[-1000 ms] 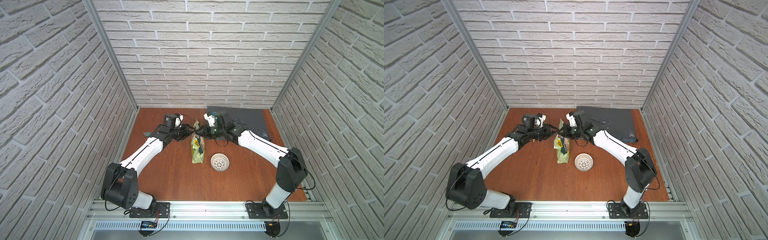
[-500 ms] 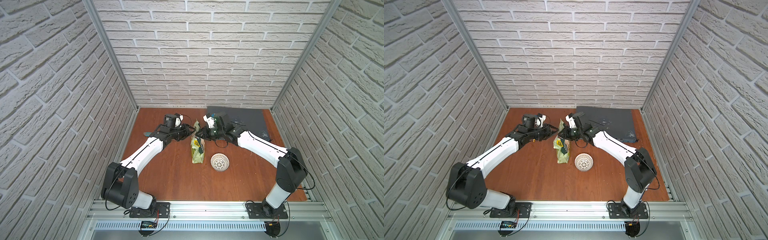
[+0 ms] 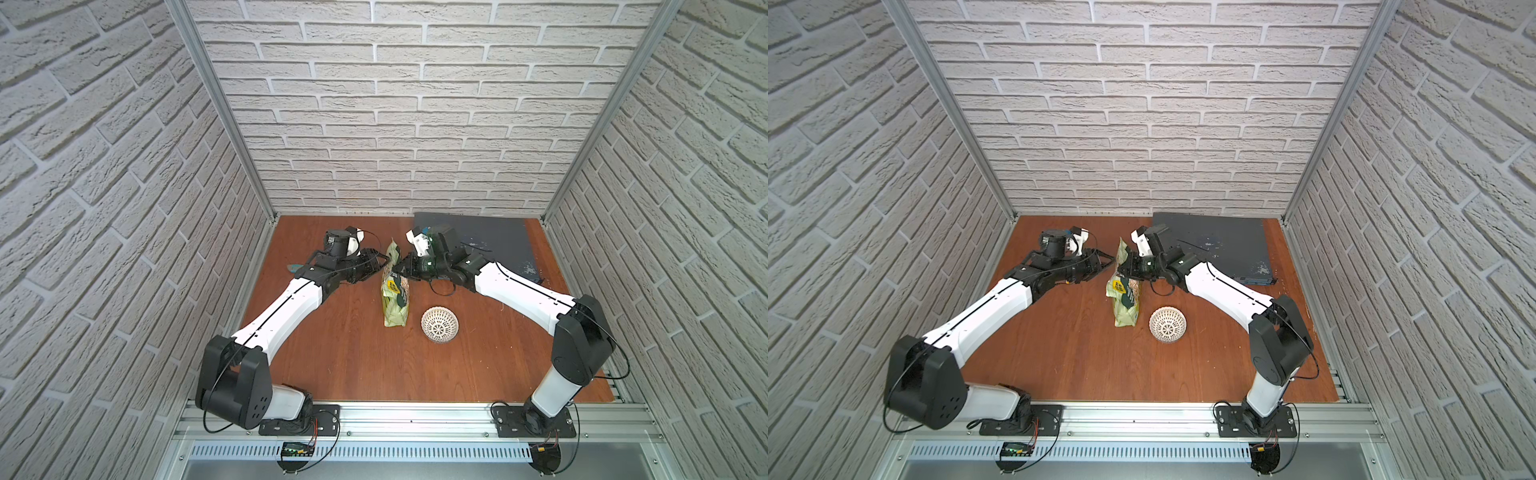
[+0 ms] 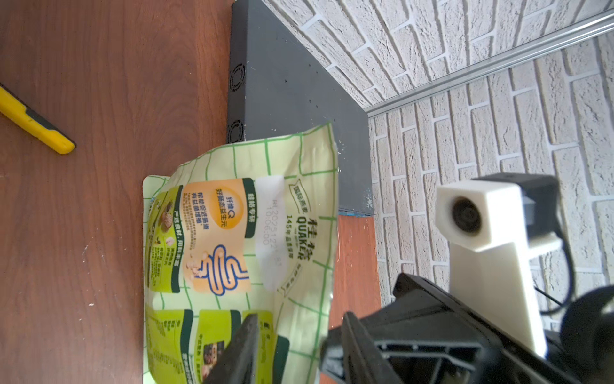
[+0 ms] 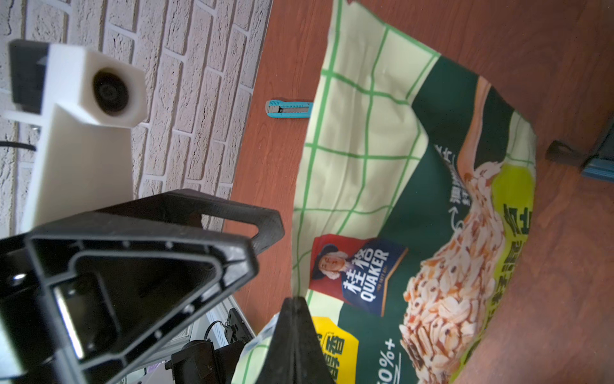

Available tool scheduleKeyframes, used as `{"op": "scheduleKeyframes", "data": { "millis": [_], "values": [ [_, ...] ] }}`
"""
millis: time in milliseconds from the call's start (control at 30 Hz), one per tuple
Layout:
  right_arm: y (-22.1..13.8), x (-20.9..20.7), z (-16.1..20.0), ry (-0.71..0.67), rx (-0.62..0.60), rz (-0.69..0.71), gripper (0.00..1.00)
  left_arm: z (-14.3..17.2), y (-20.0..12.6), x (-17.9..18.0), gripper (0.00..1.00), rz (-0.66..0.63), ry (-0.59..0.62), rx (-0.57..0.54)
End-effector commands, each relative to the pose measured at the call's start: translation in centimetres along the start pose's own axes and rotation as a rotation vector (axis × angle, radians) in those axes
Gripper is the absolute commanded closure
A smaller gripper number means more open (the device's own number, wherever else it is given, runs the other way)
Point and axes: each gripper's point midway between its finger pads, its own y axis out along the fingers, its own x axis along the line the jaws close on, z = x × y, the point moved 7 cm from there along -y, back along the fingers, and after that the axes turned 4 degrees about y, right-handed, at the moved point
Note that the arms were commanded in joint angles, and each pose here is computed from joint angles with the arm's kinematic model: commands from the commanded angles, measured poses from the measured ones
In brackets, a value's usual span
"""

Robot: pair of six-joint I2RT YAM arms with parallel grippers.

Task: Pour the oats into the breakfast bowl
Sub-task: Open the oats bag at the center of the board.

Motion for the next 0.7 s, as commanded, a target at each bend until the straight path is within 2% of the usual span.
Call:
{"op": "scheduleKeyframes", "data": {
  "millis": [0,300,667],
  "values": [
    [-0.9,0.5,0.1,-0.006,-0.037,-0.004,0.97,1.2,-0.8,-0.3,0.57,0.021,0.038,0.024],
    [-0.8,0.6,0.1,0.003,-0.037,-0.018,0.97,3.2,-0.7,0.0,0.60,0.033,0.041,0.092],
    [-0.9,0.8,0.1,-0.002,-0.030,-0.021,0.97,2.7,0.1,0.2,0.62,0.000,0.045,0.081]
  ]
}}
